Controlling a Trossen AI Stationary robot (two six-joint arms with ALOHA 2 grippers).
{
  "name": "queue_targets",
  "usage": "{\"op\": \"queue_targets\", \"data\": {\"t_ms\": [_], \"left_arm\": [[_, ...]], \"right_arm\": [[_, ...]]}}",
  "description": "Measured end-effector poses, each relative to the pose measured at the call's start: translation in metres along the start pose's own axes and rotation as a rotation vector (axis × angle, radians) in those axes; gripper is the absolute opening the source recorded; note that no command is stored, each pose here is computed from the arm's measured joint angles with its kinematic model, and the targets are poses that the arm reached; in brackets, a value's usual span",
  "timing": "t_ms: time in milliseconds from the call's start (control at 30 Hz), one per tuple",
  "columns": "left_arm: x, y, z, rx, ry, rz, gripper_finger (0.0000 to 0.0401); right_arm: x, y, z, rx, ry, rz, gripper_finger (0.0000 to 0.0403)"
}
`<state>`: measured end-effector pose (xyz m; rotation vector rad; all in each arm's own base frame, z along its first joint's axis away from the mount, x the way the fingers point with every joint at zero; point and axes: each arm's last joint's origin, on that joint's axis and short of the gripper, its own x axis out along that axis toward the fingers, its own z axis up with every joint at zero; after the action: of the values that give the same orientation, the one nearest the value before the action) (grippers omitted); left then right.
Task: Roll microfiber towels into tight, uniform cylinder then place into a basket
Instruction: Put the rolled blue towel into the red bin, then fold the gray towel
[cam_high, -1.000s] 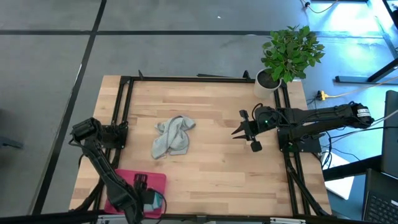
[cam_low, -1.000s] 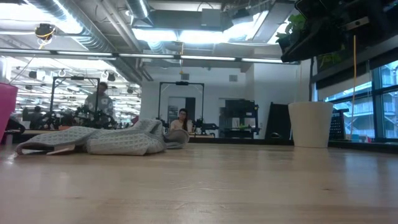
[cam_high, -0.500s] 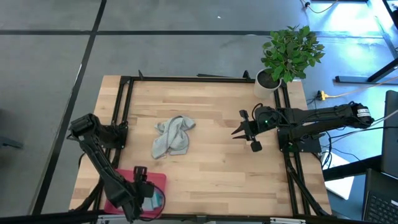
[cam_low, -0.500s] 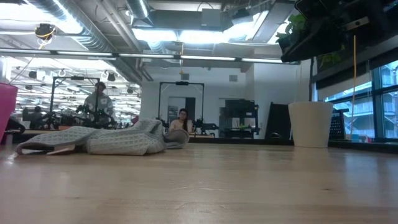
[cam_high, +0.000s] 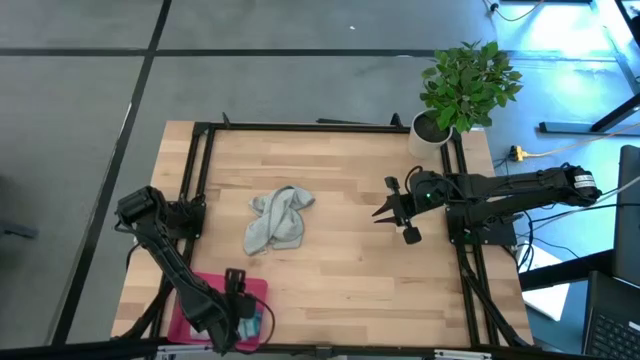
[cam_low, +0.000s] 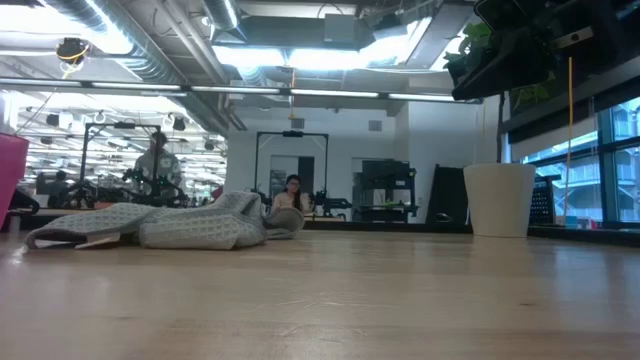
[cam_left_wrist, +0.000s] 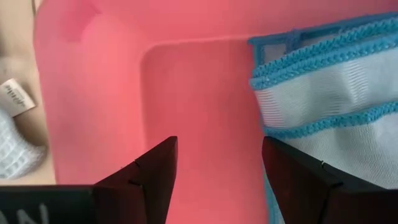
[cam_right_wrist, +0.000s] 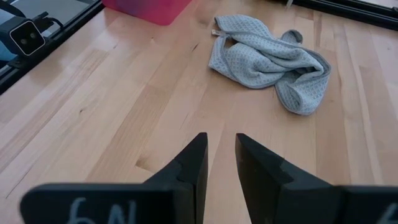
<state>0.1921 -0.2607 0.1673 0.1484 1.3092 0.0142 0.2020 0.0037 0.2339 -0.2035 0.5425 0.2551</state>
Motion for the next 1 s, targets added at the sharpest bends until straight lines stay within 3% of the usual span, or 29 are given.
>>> {"op": "queue_targets", "data": {"t_ms": [567,1000], "left_arm": [[0.0,-0.006,0.004,-0.043,0.009,-0.108,0.0222],[-0.026,0.01,0.004,-0.057,-0.076,-0.051,0.0222]], "right_arm": [[0.0,0.0,0.0,0.0,0.0,0.0,0.0084],[0.0,0.0,0.0,0.0,0.0,0.0,0.0084]]}}
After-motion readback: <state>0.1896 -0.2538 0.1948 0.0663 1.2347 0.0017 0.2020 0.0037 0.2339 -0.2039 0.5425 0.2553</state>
